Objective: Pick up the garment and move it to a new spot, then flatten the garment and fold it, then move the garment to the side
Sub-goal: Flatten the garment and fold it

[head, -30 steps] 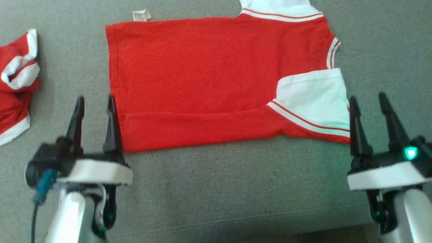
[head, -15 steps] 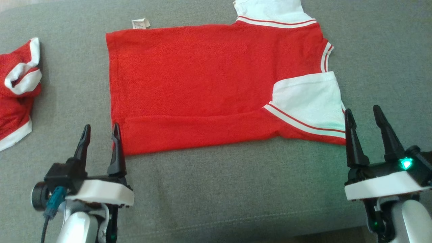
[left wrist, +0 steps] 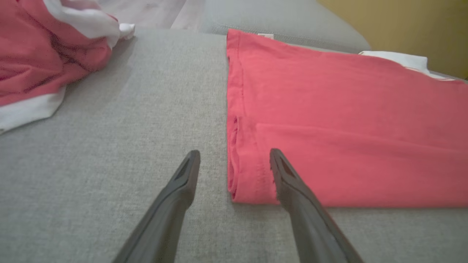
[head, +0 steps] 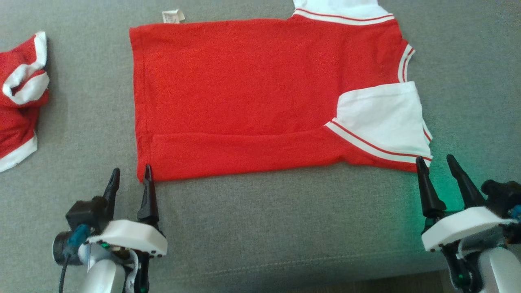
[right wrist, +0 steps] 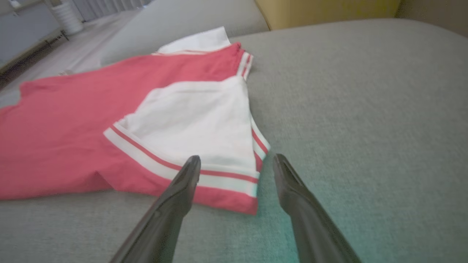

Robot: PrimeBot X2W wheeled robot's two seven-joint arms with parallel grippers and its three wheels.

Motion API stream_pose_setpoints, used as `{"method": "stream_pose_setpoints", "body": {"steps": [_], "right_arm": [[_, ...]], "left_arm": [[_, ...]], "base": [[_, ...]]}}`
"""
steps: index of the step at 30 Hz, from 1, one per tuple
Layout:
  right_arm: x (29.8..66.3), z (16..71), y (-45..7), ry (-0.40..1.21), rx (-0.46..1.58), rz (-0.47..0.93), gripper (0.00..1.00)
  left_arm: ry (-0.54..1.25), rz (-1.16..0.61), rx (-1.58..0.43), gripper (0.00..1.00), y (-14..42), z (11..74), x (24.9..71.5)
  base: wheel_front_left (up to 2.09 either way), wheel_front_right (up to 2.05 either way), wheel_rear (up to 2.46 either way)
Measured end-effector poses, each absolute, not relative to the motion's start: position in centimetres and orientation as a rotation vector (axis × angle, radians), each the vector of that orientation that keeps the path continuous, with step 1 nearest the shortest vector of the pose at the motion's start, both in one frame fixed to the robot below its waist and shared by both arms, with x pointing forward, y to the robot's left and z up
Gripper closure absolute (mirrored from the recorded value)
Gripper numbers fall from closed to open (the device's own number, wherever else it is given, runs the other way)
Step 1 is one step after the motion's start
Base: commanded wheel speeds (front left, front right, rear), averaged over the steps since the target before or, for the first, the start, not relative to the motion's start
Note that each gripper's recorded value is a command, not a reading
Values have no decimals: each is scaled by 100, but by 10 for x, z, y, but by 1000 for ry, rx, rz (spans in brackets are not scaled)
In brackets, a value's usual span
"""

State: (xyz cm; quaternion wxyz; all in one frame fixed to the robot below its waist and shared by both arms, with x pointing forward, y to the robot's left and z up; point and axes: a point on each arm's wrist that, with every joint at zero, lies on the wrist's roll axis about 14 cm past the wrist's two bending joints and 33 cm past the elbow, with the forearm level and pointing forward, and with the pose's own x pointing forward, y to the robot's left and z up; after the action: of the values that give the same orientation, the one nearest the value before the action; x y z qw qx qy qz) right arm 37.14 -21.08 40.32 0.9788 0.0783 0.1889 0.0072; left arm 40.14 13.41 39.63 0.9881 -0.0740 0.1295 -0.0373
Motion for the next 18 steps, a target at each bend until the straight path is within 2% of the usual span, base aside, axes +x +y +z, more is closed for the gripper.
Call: {"method": "stream_pose_setpoints", "body": {"steps": [7,11,12,13,14,15,18], "right_arm": [[375,368,-220,526,169,-11,0],[381,364,-218,545,181,-4,0],[381,362,-216,557,186,1,0],[381,359,-213,574,189,7,21],[380,357,-212,584,190,12,64],[380,356,-211,588,196,14,100],[383,356,-208,588,212,19,100]], "left_arm": [[381,-83,-191,0,131,365,406],[397,-96,-202,0,128,363,411],[405,-101,-204,36,127,361,412],[411,-109,-206,79,126,361,412],[417,-114,-201,100,126,360,413],[424,-123,-200,100,125,359,413],[427,-148,-204,100,119,360,412]], "base": [[0,0,0],[0,0,0],[0,0,0],[0,0,0],[0,0,0],[0,0,0],[0,0,0]]}}
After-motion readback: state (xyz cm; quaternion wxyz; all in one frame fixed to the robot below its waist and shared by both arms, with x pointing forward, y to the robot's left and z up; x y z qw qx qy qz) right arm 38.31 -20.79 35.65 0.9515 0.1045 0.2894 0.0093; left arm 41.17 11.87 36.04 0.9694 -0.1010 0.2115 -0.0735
